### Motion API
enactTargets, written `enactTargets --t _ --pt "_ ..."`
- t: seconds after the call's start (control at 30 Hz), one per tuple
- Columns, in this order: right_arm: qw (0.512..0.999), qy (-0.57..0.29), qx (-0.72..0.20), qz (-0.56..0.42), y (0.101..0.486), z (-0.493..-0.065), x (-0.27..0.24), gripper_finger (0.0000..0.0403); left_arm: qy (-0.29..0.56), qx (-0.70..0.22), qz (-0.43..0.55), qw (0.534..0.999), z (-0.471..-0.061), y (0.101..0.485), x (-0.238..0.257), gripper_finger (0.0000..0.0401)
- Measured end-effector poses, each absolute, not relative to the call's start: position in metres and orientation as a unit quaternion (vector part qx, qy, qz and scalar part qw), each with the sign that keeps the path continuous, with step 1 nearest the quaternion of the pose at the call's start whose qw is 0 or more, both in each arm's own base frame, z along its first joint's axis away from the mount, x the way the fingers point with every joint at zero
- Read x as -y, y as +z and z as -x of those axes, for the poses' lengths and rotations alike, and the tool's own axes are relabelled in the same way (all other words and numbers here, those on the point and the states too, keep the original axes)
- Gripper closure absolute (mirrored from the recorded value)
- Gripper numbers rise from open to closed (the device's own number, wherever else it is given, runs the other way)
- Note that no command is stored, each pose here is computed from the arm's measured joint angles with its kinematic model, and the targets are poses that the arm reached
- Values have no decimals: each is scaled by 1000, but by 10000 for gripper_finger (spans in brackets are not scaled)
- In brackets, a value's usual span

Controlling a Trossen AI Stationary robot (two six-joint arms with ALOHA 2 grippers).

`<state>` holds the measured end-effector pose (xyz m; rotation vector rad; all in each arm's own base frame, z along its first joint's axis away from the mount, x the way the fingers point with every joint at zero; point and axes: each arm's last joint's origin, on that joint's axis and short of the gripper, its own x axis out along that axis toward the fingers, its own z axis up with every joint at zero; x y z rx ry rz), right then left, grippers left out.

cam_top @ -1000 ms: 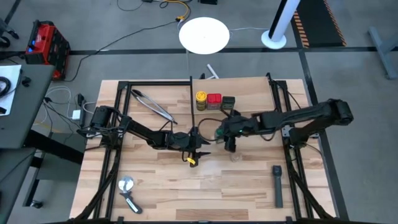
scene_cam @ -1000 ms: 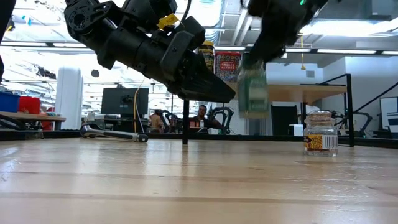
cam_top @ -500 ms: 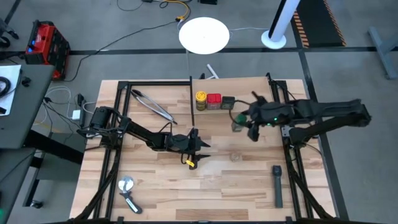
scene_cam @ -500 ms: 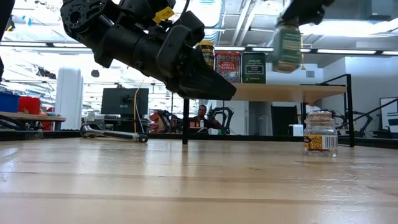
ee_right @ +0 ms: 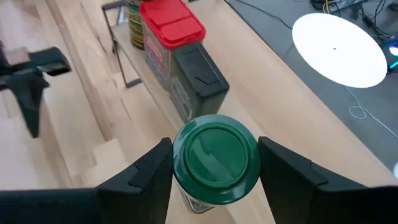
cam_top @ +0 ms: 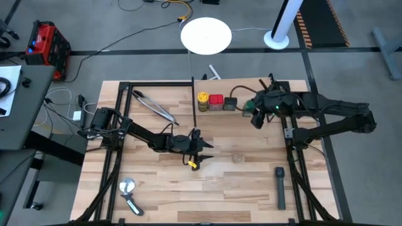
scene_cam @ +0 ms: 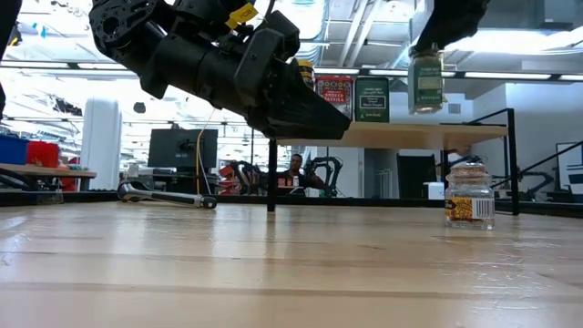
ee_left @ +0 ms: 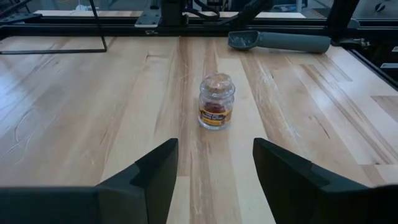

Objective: Shelf spices
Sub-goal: Put the green seasoning bottle on the shelf

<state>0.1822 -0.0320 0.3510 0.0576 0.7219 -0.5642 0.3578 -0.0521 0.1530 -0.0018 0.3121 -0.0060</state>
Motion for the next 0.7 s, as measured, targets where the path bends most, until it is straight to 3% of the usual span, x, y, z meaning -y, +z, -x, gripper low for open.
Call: enactTargets --t 0.7 --pt "902 -241 -358 -33 345 -196 68 197 -3 -157 0 988 -358 153 52 200"
